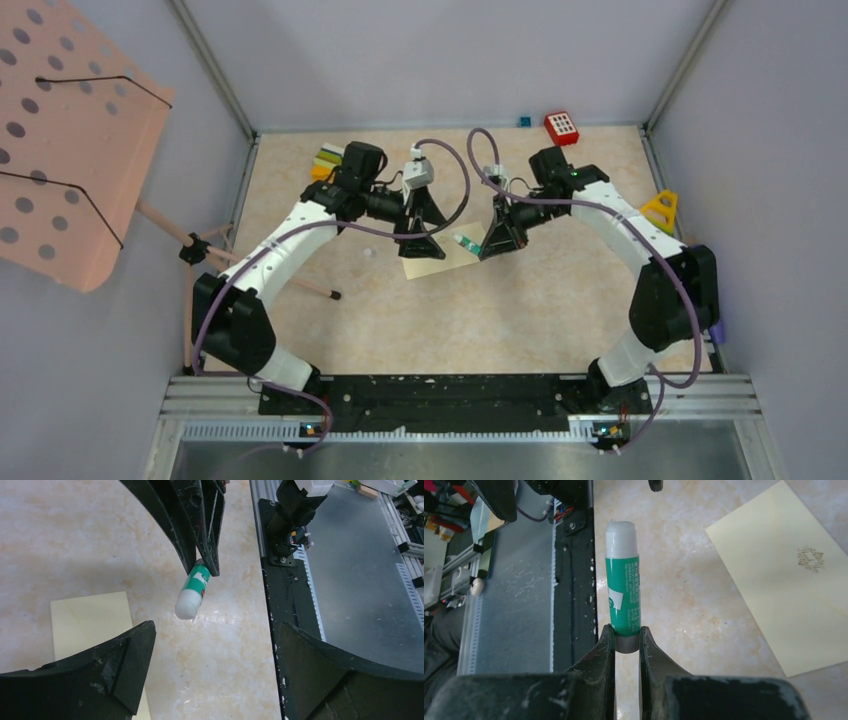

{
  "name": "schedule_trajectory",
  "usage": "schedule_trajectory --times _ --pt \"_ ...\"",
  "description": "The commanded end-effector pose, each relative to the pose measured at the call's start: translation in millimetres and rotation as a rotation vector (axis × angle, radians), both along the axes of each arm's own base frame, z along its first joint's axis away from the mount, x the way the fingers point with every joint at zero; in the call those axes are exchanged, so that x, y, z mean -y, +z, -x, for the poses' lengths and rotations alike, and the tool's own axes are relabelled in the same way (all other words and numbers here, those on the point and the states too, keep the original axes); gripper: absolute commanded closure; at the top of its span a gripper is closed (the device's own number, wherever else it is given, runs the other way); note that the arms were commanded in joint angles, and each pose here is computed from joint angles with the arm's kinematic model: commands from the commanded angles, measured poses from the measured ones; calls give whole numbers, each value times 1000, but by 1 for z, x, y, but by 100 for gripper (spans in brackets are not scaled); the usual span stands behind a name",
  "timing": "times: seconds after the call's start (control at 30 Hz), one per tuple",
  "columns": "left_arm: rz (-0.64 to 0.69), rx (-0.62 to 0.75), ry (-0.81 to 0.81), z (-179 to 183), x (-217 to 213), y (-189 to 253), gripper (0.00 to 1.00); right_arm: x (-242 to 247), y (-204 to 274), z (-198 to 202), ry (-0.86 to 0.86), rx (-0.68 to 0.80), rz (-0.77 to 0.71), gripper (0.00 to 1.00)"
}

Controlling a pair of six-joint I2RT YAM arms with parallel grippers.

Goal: Place the letter into the envelope and seal it
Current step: Pick up the solid glue from the center of the board.

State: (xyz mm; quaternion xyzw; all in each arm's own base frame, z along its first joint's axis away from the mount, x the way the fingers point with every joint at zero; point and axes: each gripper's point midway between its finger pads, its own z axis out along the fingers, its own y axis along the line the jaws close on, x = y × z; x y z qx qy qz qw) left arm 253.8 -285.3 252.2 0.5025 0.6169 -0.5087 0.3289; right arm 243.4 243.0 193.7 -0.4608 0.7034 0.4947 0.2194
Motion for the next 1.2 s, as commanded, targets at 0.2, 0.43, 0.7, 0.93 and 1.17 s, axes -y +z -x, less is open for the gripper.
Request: schedule_trajectory --times 0.2,0.43,0.7,0.93,1.17 --pt "28 23 -119 21 26 2 1 -16 14 21 147 8 -60 100" --pt "-12 5 -154 27 38 -13 2 -20 8 26 175 -26 -57 100" --pt "-44 10 -168 30 44 -24 24 -21 5 26 177 -36 -52 100" --pt "-58 14 -170 31 47 -28 69 -22 2 26 181 -49 -46 100" --pt "-71 14 -168 30 47 -30 99 -23 3 24 173 -52 -43 100"
